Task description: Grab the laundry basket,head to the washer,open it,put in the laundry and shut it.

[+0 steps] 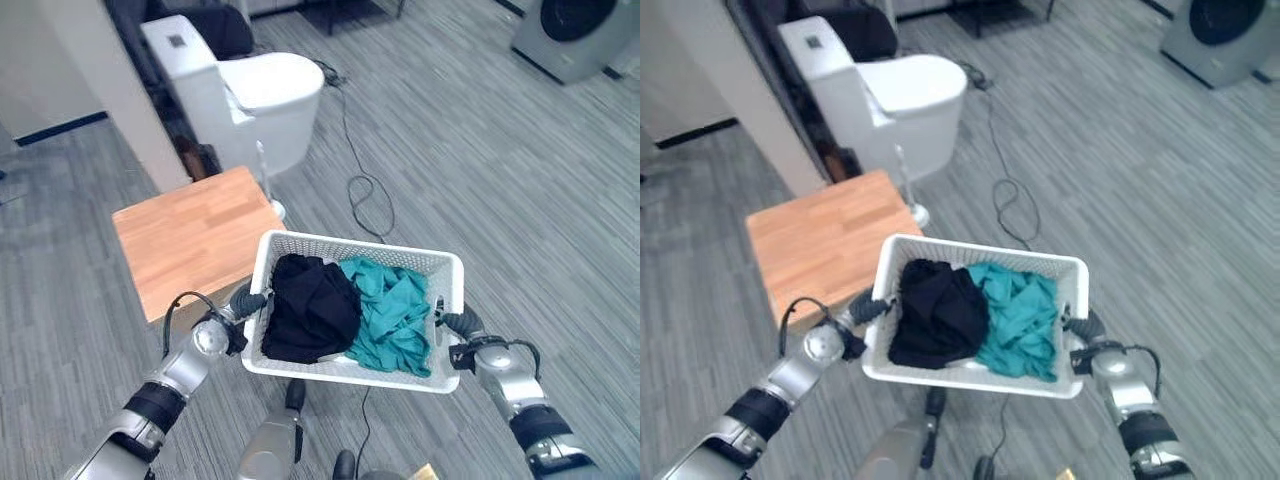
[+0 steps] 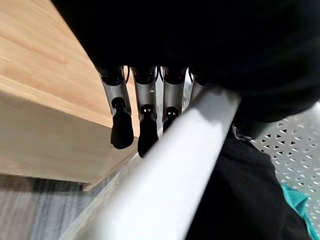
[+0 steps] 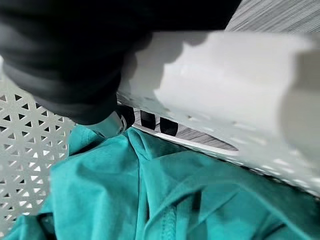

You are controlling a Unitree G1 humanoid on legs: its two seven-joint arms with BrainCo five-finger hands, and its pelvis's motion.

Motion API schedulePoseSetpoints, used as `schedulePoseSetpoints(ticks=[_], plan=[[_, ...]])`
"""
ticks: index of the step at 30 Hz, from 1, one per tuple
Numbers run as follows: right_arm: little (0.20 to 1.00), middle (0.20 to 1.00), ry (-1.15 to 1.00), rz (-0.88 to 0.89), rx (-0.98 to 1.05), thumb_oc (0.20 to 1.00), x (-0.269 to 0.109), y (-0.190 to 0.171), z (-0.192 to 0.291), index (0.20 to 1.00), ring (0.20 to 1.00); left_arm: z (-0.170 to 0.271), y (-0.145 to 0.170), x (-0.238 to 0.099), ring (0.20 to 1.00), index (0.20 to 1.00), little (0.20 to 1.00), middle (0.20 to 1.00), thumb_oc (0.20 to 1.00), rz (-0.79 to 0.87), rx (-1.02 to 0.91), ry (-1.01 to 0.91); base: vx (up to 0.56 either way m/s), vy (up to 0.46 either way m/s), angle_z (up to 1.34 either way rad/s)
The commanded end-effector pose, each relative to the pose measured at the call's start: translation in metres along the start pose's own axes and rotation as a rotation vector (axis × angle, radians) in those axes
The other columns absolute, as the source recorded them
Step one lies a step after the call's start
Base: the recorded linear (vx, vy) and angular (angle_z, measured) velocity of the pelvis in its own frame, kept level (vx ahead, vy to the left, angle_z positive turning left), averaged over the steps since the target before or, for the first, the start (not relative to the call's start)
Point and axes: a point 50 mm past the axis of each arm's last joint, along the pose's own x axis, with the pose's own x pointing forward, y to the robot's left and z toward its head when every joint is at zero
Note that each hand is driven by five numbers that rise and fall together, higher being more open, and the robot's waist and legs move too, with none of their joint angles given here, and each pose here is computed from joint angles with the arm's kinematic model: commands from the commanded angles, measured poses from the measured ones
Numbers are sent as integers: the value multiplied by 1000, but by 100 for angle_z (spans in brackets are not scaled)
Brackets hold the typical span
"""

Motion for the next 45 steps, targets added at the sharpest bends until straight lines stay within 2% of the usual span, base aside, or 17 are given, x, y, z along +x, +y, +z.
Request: schedulePoseSetpoints(ticks=[1,10,21,29,33,40,45], plan=[[200,200,-163,29,93,200,6,-7,38,200,200,0,51,3,200,200,200,200,200,175,3,-1,349,85,-50],[200,200,-141,94,86,200,15,20,43,200,200,-1,57,1,200,200,200,200,200,216,-8,1,266,93,-41],[200,200,-127,-27,116,200,4,-17,24,200,200,8,47,14,200,200,200,200,200,192,10,-2,319,-100,27],[200,200,-100,-18,127,200,-3,-18,10,200,200,-10,43,10,200,200,200,200,200,180,9,57,431,-306,13],[200,200,-142,-19,136,200,-4,-17,20,200,200,-5,50,9,200,200,200,200,200,201,-19,41,306,-460,-13],[200,200,-159,17,106,200,-4,-10,28,200,200,-2,50,4,200,200,200,200,200,200,-64,4,114,-55,-60],[200,200,-198,7,92,200,-4,-9,35,200,200,12,48,13,200,200,200,200,200,195,-46,-31,189,67,-19]])
